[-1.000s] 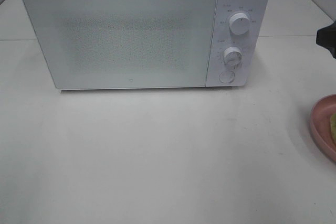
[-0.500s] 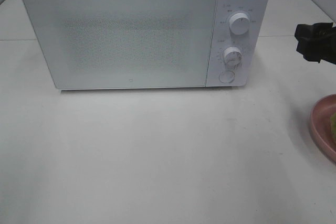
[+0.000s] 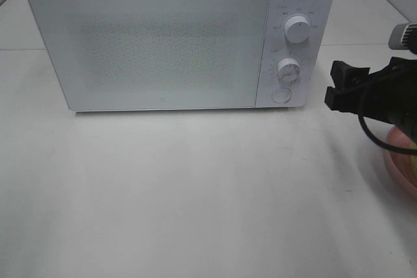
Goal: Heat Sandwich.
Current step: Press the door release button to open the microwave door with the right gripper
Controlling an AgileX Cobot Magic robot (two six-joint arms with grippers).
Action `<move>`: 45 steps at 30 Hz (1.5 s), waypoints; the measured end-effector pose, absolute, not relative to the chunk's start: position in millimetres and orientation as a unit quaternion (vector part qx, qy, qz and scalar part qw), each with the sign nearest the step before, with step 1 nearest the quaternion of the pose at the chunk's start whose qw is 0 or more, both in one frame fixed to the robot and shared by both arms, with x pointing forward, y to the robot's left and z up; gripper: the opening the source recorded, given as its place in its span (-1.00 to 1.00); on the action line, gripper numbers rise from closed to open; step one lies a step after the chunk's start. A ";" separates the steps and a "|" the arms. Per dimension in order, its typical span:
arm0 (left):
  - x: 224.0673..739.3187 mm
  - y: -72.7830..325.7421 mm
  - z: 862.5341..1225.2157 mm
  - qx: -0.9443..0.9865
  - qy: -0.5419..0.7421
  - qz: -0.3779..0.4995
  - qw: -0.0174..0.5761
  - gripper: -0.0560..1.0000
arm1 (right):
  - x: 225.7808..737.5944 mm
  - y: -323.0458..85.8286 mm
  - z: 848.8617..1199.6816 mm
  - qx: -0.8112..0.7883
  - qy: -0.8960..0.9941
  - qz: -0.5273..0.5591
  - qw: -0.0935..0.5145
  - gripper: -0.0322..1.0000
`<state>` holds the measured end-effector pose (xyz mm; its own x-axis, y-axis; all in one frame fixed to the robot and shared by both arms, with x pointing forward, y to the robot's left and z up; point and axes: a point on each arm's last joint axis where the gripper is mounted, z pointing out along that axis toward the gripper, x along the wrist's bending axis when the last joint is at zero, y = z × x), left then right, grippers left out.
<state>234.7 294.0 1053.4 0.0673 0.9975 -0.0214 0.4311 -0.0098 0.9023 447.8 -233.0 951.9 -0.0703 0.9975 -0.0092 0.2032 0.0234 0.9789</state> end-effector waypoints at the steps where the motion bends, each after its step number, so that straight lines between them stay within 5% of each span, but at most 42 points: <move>1: 234.7 294.0 1053.4 0.614 0.582 0.358 0.396 0.98 | 447.8 -233.0 951.9 0.527 0.570 0.459 0.433 0.54; 18: 234.7 294.0 1053.4 0.614 0.582 0.358 0.396 0.98 | 435.2 -197.5 910.8 0.550 0.599 0.428 0.394 0.54; 35: 234.7 294.0 1053.4 0.614 0.582 0.358 0.396 0.98 | 434.6 -195.1 910.4 0.563 0.582 0.443 0.384 0.54; 45: 234.7 294.0 1053.4 0.614 0.582 0.358 0.396 0.98 | 434.6 -195.1 910.4 0.697 0.412 0.528 0.254 0.54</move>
